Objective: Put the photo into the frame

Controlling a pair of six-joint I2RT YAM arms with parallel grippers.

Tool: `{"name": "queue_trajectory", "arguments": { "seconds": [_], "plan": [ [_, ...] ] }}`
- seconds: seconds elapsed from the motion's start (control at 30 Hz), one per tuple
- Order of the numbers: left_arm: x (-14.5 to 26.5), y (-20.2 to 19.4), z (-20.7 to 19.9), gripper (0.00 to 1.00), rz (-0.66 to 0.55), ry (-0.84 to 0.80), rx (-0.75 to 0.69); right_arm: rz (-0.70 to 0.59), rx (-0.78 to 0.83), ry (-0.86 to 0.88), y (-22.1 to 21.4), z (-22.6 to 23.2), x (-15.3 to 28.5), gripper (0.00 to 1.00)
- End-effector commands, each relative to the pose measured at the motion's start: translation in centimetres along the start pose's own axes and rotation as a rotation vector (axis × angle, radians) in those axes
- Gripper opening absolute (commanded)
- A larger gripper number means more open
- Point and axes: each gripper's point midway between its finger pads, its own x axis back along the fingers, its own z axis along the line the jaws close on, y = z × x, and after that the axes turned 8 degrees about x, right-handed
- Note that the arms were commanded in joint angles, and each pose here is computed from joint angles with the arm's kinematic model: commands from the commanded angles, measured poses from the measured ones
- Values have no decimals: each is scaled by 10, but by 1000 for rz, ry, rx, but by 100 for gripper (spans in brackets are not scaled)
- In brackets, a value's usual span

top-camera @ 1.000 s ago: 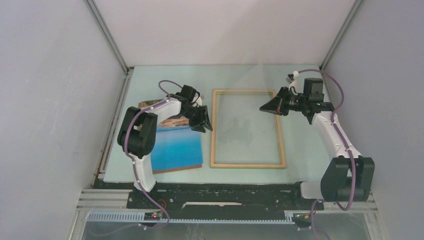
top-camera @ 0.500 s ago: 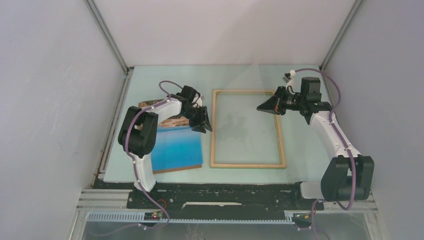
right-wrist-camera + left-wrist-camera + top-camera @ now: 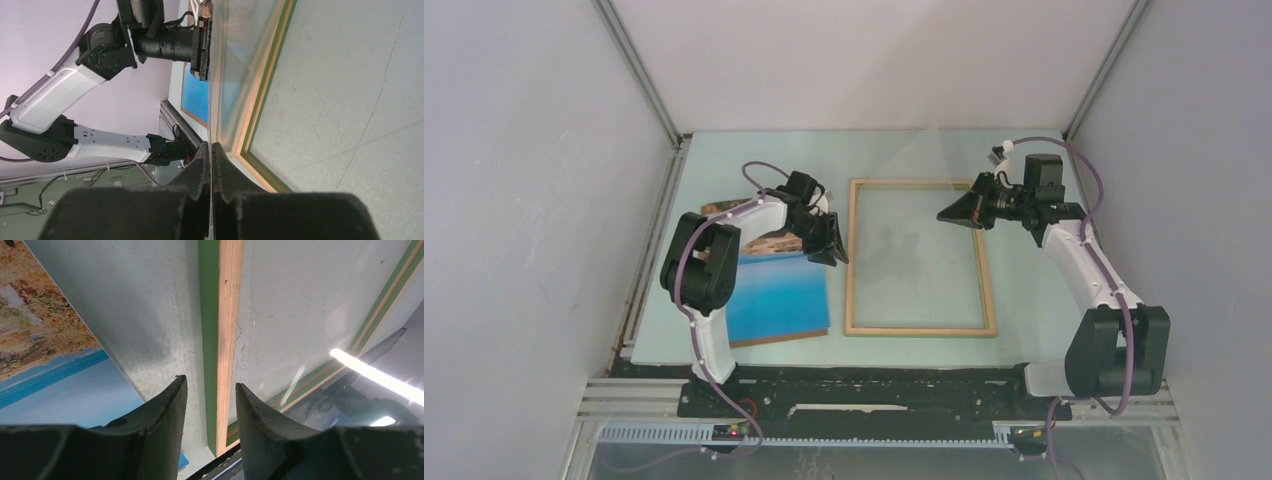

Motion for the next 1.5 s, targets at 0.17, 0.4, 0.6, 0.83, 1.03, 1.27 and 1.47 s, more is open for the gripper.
{"name": "queue_trajectory", "arguments": {
  "seconds": [0.17, 0.4, 0.6, 0.83, 1.03, 1.27, 1.47],
  "plan": [
    [-1, -3, -9, 45, 12, -37, -20, -13, 28, 30, 10, -4, -7, 0],
    [-7, -8, -8, 44, 30, -28, -22, -15, 3, 12, 12, -14, -6, 0],
    [-8, -8, -8, 43, 31, -25, -24, -18, 5, -19, 10, -17, -5, 0],
    [-9, -9, -8, 42, 33, -24, -24, -49, 5, -16, 5, -26, -9, 0],
    [-8, -9, -8, 42, 31, -26, -25, -32, -25, -13, -2, -33, -15, 0],
    [-6, -8, -10, 41, 27, -30, -28, -42, -30, -5, 1, -29, -13, 0],
    [-7, -8, -10, 41, 30, -30, -28, -30, -54, -18, -9, -40, -18, 0]
  ]
}}
